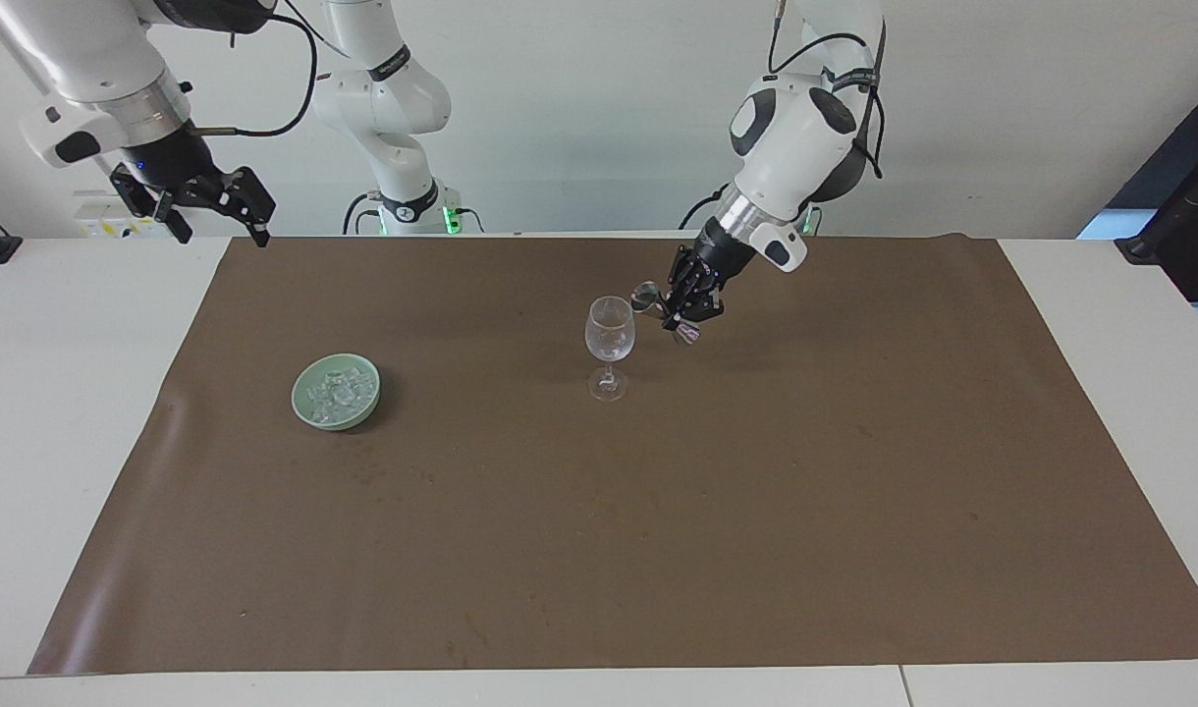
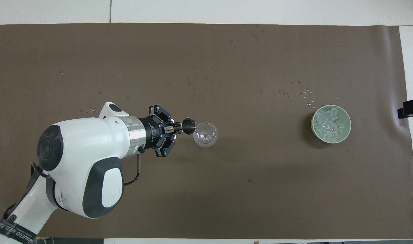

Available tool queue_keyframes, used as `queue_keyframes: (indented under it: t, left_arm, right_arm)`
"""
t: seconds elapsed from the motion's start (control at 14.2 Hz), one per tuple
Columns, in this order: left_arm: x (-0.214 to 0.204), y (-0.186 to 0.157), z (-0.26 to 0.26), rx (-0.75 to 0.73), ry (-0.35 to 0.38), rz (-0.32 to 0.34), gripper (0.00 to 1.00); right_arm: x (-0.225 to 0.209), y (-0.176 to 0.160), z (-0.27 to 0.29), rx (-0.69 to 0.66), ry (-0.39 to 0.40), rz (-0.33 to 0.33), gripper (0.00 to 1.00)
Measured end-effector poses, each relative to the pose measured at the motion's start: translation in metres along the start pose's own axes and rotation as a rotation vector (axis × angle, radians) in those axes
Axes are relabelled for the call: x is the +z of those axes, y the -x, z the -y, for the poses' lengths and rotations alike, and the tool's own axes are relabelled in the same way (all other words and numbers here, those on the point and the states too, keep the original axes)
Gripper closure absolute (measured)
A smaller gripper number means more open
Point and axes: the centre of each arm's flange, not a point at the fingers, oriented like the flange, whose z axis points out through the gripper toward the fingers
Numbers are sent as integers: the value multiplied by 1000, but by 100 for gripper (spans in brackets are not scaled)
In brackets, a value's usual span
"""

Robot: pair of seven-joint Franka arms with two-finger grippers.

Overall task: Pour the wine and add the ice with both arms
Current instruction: 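Tilt the silver cup with the left gripper to pour into the glass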

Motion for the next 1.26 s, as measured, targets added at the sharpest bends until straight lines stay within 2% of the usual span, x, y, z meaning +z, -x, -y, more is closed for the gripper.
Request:
queue_keyframes:
  t: [0.49,0.7,1.26]
  left_arm:
    - [0,34,15,173,25,-183,78]
    - [3,46,22,219,66,-276,78]
    - [-1,67,32,359,119,-395,78]
  right_arm:
    - [0,0,0,0,0,0,0]
    - [0,0,0,0,0,0,0]
    - [0,0,0,0,0,0,0]
